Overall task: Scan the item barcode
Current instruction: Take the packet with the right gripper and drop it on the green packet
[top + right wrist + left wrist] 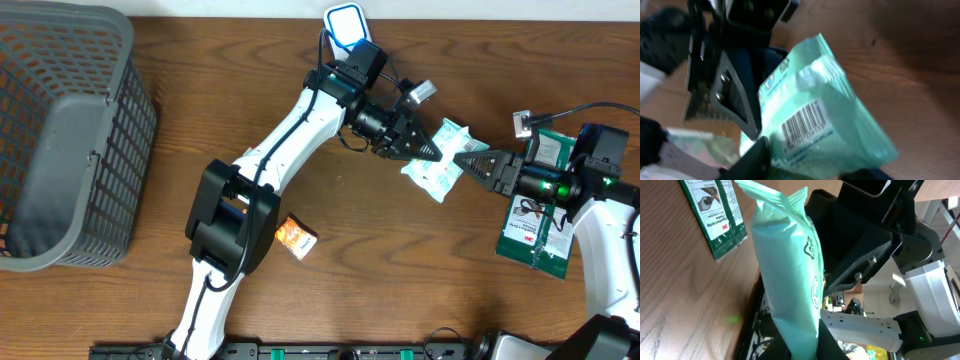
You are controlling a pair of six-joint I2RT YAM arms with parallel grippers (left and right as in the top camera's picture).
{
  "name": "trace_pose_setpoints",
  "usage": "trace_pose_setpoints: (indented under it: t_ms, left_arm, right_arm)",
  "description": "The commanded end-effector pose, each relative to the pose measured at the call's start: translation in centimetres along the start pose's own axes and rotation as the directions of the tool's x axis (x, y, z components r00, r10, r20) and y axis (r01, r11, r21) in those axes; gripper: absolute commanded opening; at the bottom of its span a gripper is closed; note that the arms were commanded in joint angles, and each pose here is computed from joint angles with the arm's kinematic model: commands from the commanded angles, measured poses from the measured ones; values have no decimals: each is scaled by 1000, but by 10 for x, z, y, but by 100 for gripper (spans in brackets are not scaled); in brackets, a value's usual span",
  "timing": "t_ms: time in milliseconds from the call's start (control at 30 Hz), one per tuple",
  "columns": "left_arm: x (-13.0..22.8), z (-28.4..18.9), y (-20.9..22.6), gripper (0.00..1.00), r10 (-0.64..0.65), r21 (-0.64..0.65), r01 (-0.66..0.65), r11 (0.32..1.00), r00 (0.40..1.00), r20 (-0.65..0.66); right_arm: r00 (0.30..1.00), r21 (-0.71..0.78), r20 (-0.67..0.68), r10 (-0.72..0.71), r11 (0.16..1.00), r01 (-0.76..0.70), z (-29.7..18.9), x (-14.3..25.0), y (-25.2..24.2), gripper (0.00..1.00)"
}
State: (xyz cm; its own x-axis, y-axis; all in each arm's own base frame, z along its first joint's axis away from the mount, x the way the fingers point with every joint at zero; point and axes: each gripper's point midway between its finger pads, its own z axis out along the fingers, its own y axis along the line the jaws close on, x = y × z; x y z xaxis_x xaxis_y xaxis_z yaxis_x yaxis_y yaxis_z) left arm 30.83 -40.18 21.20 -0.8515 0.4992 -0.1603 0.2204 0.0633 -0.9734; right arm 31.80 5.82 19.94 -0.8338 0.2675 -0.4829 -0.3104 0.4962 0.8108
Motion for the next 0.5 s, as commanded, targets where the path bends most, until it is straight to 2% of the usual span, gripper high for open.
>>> trace_pose_setpoints:
  t_ms: [0, 33, 67, 100, 133, 200, 267, 367, 467]
  left_arm:
    - [-1, -3, -13, 7, 33, 50, -33, 998, 999, -4]
    - [-3, -3, -7, 8, 49, 13, -49, 999, 999, 5]
    - [-5, -3, 0, 17, 55, -28, -55, 998, 998, 15]
    - [-8, -4, 10, 31, 59, -88, -57, 995, 998, 29]
    - [-15, -10, 33, 58, 63, -220, -47, 974, 996, 63]
    - [-22, -19, 55, 64, 70, -348, -33, 937, 993, 97]
    - [-29, -34, 77, 66, 78, -471, -7, 882, 988, 133]
    - [-34, -59, 100, 68, 78, -594, 44, 803, 981, 178]
    - [-30, -77, 112, 68, 47, -641, 97, 762, 978, 204]
  right_arm:
    - [1000, -55, 2, 6, 998, -6, 2, -1, 11, 25]
    - [1000, -35, 3, 1, 999, -1, 2, -2, 7, 17]
    - [1000, -9, 3, 0, 1000, 0, 2, -2, 3, 15]
    - [1000, 27, 2, -1, 1000, 1, 2, -2, -4, 13]
    - [1000, 124, -1, 0, 992, 0, 1, -1, -20, 13]
    - [1000, 240, -5, 15, 971, -13, -3, 1, -40, 13]
    - [998, 372, 7, 61, 926, -60, -10, 3, -63, 12]
    - [984, 579, 87, 157, 795, -178, -32, 4, -100, 8]
    - [964, 708, 182, 196, 654, -267, -56, 3, -126, 6]
